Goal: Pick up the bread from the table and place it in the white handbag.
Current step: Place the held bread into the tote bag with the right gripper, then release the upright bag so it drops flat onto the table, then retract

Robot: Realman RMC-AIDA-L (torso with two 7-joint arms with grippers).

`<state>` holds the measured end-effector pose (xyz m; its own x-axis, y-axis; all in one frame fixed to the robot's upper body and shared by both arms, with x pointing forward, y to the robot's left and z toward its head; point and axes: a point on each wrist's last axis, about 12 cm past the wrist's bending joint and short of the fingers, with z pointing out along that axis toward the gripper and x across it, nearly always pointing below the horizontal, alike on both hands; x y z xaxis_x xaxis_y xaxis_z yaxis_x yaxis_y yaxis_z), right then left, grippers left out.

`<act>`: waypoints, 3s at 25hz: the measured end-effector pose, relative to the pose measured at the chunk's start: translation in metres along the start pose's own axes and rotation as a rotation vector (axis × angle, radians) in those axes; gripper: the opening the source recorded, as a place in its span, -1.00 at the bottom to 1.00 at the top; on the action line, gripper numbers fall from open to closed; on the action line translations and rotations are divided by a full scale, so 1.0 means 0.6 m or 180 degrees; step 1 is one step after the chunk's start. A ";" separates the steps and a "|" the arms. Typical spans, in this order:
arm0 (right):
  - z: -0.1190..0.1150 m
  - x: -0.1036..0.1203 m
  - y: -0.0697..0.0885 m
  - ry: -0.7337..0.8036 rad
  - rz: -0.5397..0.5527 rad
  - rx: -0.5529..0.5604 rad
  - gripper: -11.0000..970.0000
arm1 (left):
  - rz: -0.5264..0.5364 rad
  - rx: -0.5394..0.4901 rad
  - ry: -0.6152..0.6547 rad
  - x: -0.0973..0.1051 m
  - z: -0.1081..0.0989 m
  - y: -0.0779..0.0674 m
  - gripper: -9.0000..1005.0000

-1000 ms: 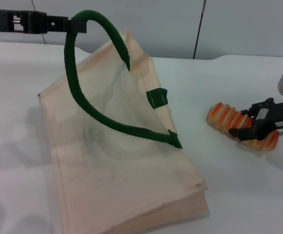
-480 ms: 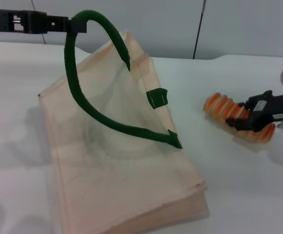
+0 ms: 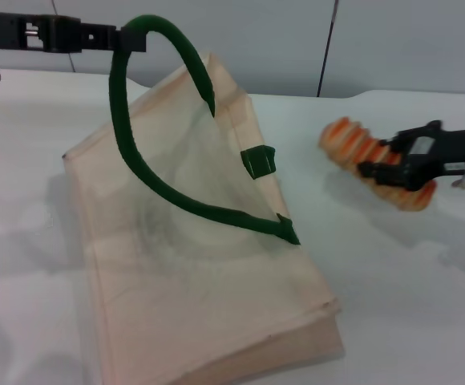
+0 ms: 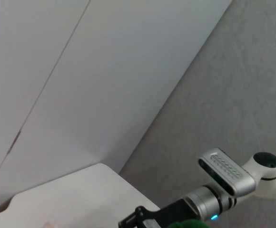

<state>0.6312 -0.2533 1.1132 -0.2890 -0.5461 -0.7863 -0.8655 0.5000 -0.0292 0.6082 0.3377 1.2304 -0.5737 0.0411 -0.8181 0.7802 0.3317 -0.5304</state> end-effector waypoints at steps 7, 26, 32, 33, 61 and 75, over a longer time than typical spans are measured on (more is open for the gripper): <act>0.030 -0.049 0.026 -0.0113 -0.0249 -0.0429 -0.10 | 0.0057 0.0053 0.0036 -0.015 0.013 -0.003 -0.59; 0.114 -0.123 0.095 -0.0264 -0.0168 -0.1099 -0.32 | 0.0134 0.0146 0.0053 -0.029 0.031 -0.007 -0.57; 0.124 -0.125 0.108 -0.0248 -0.0079 -0.1197 -0.34 | 0.0151 0.0173 0.0055 -0.030 0.037 -0.008 -0.57; 0.124 -0.126 0.108 -0.0247 -0.0074 -0.1199 -0.35 | 0.0153 0.0174 0.0054 -0.031 0.037 -0.008 -0.57; 0.122 -0.110 0.079 -0.0136 0.0134 -0.0809 0.85 | 0.0126 0.0127 0.0043 -0.028 0.036 -0.005 -0.54; 0.033 -0.027 -0.029 -0.0493 0.0735 0.0541 0.85 | 0.0078 0.0039 0.0030 -0.018 0.034 0.002 -0.53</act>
<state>0.6588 -0.2400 1.1141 -0.3927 -0.3030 -0.8683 -0.6999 0.7109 0.0684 0.6202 0.3183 1.2338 -0.5565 0.0580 -0.8288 0.7971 0.3188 -0.5129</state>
